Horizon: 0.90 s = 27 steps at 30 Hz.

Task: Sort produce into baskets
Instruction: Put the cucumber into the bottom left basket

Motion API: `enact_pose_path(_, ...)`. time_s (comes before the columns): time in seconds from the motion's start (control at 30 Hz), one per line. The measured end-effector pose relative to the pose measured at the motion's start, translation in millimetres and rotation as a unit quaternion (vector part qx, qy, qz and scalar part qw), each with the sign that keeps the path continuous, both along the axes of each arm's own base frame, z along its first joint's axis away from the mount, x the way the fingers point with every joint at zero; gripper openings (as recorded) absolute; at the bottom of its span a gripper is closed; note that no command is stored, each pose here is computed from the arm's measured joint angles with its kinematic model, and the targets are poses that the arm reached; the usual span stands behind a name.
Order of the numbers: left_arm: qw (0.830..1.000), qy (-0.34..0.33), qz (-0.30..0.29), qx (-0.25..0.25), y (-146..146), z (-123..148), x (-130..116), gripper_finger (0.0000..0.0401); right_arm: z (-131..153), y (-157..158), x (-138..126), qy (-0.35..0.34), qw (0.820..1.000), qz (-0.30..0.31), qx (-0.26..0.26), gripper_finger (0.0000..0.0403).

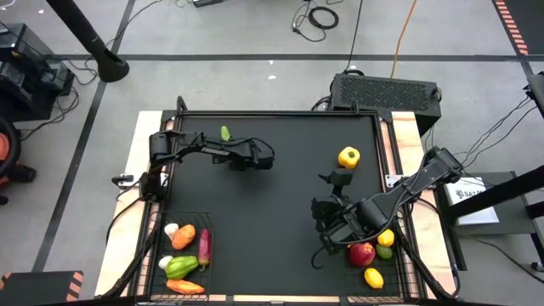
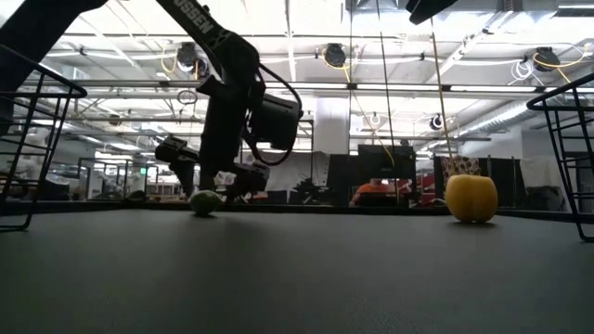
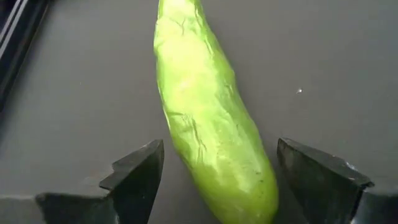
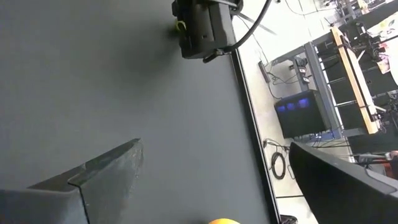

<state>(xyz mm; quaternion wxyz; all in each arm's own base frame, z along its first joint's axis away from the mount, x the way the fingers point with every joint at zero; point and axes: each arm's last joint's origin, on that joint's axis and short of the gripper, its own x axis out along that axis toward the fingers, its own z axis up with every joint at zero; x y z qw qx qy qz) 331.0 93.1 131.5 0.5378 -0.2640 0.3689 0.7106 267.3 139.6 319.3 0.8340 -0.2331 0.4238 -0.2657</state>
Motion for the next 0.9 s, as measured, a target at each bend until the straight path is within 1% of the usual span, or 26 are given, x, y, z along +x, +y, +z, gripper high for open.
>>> enact_pose_path(0.23,1.0,0.006,-0.001,0.004,-1.9,-14.3,-9.5,0.0319,0.0,0.0,-0.1,0.001,1.0,0.0,0.0,0.0391)
enact_pose_path(0.4,0.999,0.016,-0.014,0.036,-4.7,-14.0,-9.5,0.0319,-0.1,-0.1,-0.1,0.002,1.0,0.001,-0.001,0.0391)
enact_pose_path(0.6,0.999,0.005,-0.015,0.041,-3.6,-14.3,-7.3,0.0317,-0.1,-0.1,-0.1,0.003,1.0,0.001,-0.002,0.0391)
enact_pose_path(0.7,0.999,0.008,-0.017,0.046,-3.5,-14.1,-7.4,0.0302,-0.1,-0.2,-0.1,0.003,1.0,0.001,-0.002,0.0391)
enact_pose_path(0.9,0.999,0.008,-0.019,0.048,-3.6,-14.0,-7.3,0.0252,-0.1,-0.2,-0.1,0.003,1.0,0.001,-0.002,0.0391)
